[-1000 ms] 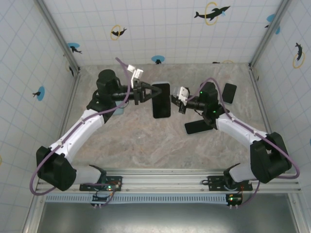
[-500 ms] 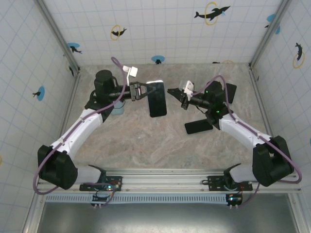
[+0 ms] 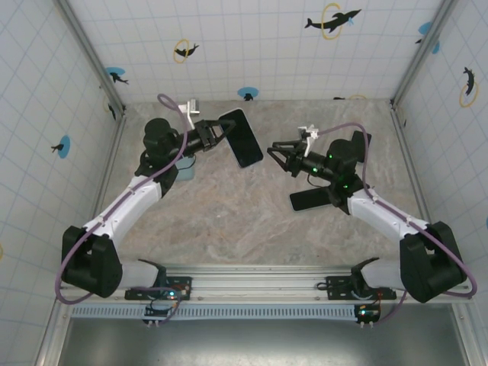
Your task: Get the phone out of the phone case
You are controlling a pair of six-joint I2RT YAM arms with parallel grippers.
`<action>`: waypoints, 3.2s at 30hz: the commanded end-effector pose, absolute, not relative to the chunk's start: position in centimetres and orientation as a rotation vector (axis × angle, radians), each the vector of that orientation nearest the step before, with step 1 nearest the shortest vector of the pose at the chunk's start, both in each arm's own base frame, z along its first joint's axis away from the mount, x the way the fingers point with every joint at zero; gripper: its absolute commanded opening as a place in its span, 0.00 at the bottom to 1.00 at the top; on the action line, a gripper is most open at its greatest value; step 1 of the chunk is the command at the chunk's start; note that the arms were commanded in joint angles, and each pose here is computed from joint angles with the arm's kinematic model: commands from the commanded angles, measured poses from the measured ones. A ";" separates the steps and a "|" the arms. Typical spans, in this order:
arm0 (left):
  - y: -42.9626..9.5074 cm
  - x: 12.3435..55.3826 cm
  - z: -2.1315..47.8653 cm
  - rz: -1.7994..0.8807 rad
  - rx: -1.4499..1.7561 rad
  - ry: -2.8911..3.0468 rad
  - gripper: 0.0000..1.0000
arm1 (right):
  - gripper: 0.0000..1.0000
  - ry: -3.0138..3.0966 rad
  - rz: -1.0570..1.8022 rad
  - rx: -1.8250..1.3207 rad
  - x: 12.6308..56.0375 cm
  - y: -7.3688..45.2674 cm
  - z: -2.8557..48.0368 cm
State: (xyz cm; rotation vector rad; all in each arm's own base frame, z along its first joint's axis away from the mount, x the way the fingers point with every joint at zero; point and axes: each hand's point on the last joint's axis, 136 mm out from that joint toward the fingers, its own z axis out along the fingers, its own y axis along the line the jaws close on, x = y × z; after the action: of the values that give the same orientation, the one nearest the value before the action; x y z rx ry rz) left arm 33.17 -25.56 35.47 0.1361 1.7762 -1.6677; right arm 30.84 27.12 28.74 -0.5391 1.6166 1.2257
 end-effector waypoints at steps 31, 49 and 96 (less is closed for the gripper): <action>-24.7 32.6 37.8 -1.727 0.080 1.621 0.00 | 0.37 1.587 1.521 -0.379 29.0 27.4 30.4; -24.9 32.6 38.2 -1.746 0.087 1.609 0.00 | 0.36 1.555 1.656 -0.401 27.9 28.3 30.6; -25.8 35.5 30.9 -1.819 -0.268 1.704 0.11 | 0.12 1.523 1.996 0.061 29.4 30.0 32.0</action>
State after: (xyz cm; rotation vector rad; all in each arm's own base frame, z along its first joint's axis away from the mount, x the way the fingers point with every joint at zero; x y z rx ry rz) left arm 34.91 -25.82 32.04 -0.2253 1.6915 -1.8422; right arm 30.23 30.36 29.34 0.1020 1.6389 1.9535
